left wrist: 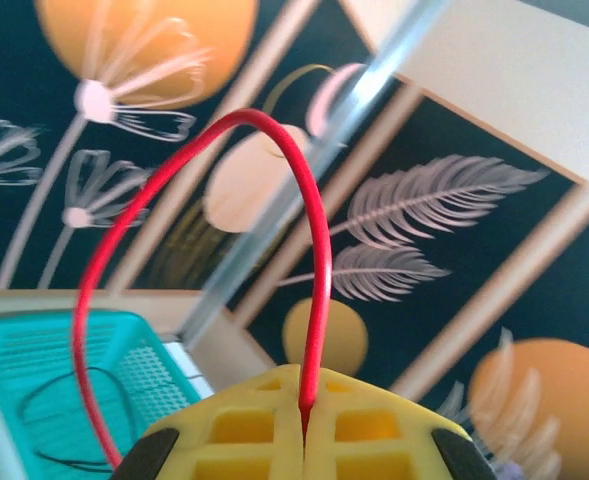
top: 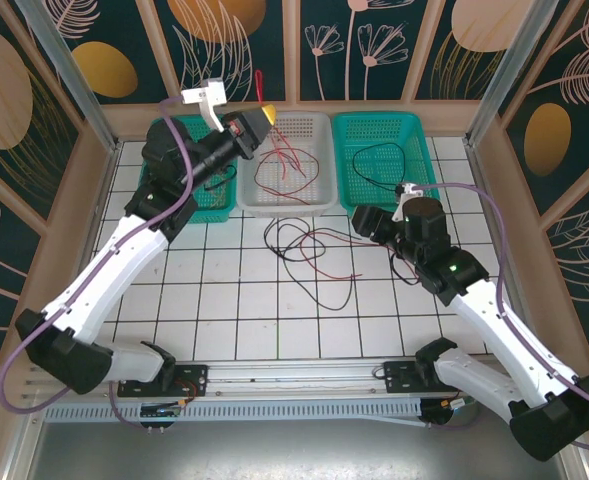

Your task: Untangle the cables

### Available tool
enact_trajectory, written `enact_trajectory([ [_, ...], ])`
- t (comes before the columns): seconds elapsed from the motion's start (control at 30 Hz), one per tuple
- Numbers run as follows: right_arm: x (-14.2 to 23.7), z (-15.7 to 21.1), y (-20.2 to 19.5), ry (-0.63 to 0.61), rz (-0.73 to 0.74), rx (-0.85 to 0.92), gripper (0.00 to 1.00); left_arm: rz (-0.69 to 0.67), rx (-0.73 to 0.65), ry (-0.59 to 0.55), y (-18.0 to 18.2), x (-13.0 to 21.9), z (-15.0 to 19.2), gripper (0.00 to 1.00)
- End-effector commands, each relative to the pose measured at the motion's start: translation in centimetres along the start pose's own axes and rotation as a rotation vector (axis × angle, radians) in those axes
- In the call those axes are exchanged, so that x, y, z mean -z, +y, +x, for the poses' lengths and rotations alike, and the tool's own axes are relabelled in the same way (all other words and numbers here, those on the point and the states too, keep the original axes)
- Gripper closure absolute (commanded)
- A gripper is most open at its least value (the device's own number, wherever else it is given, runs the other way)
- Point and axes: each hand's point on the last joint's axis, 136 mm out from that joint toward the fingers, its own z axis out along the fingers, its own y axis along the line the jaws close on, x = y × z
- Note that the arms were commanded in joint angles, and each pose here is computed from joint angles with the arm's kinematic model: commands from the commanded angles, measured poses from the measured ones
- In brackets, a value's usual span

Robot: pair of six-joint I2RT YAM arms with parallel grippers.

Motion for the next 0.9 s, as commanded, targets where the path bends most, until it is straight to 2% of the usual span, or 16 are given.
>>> enact_trajectory([
  [0.0, -0.1, 0.6, -1.1, 0.005, 0.038, -0.025, 0.3, -0.045, -0.012, -0.04, 2.2, -1.8, -0.8, 1.0],
  [0.3, -0.1, 1.2, -1.2, 0.023, 0.032, -0.037, 0.31, -0.15, -0.029, -0.106, 9.1, -7.5, -3.2, 1.0],
  [0.47, -0.1, 1.2, -1.4, 0.024, 0.042, -0.04, 0.31, -0.283, 0.002, -0.096, 15.4, -9.9, -0.5, 1.0],
  [0.5, -0.1, 1.3, -1.5, 0.025, 0.044, -0.04, 0.31, -0.313, 0.022, -0.079, 16.9, -10.2, 0.8, 0.87],
  [0.57, -0.1, 1.3, -1.6, 0.028, 0.048, -0.041, 0.31, -0.366, 0.068, -0.033, 19.7, -10.4, 3.5, 0.48],
  [0.6, -0.1, 1.3, -1.6, 0.027, 0.049, -0.042, 0.32, -0.382, 0.097, 0.001, 20.9, -10.4, 5.3, 0.36],
  [0.7, -0.1, 1.3, -1.7, 0.026, 0.046, -0.043, 0.32, -0.346, 0.192, 0.103, 22.3, -10.2, 9.8, 0.24],
  [0.73, -0.1, 1.3, -1.7, 0.026, 0.047, -0.044, 0.32, -0.334, 0.216, 0.124, 22.3, -10.0, 10.8, 0.16],
  [0.87, -0.7, 1.7, -2.1, 0.037, 0.05, -0.054, 0.32, -0.331, 0.244, 0.162, 21.8, -7.8, 12.5, 0.1],
])
